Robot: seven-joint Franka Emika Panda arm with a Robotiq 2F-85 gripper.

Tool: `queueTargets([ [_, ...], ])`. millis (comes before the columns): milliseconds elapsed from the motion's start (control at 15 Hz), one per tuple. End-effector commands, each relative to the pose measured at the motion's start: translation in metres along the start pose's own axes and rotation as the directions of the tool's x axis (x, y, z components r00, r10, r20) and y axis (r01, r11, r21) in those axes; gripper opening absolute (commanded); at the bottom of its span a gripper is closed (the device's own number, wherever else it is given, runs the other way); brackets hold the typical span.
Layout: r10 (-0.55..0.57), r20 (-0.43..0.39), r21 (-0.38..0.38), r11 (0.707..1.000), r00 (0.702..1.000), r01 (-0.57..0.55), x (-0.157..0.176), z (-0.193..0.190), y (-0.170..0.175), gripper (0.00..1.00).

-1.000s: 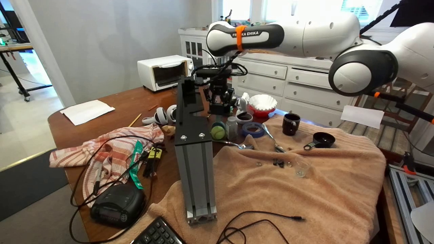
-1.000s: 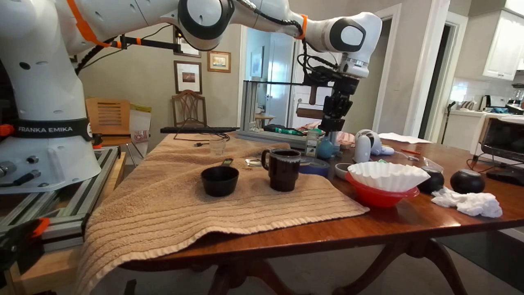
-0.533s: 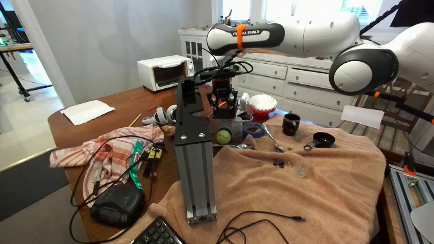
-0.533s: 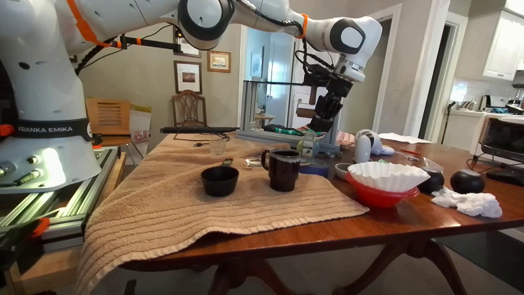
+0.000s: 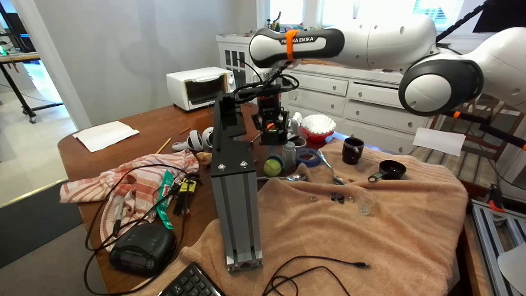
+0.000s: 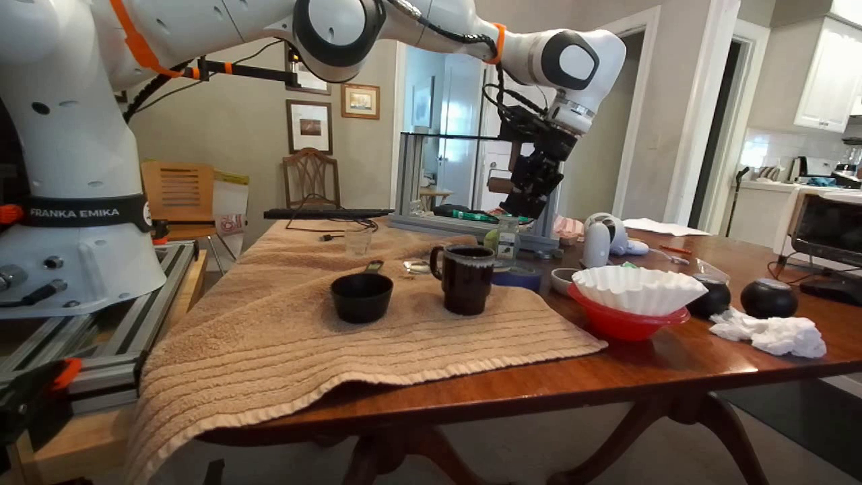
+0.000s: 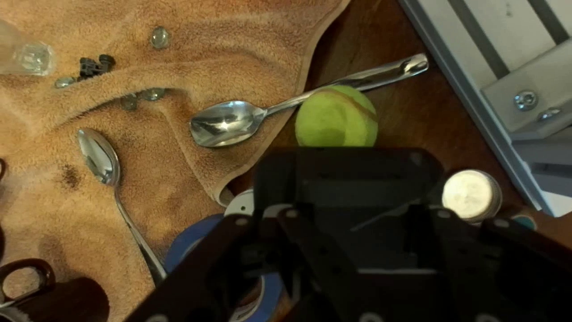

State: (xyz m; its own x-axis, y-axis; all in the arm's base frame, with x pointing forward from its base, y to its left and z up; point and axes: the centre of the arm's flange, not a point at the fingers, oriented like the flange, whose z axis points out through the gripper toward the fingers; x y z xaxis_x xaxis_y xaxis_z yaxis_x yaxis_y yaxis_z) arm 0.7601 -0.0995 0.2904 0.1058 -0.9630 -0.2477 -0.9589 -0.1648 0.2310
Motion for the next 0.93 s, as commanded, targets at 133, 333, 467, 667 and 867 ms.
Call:
queueTargets([
  [133,0.022,-0.003,0.000,1.000,1.000,-0.022,-0.002,0.000,0.000,0.47],
  [333,0.061,-0.040,-0.030,0.998,0.997,-0.062,-0.001,0.002,0.004,0.22],
  [467,0.115,-0.050,-0.041,0.992,0.992,-0.118,0.000,0.000,0.010,0.22],
  [667,0.171,-0.028,-0.070,0.983,0.985,-0.172,-0.002,0.000,0.020,0.22],
  [867,0.211,0.013,-0.125,0.970,0.977,-0.208,-0.007,0.007,0.027,0.22],
])
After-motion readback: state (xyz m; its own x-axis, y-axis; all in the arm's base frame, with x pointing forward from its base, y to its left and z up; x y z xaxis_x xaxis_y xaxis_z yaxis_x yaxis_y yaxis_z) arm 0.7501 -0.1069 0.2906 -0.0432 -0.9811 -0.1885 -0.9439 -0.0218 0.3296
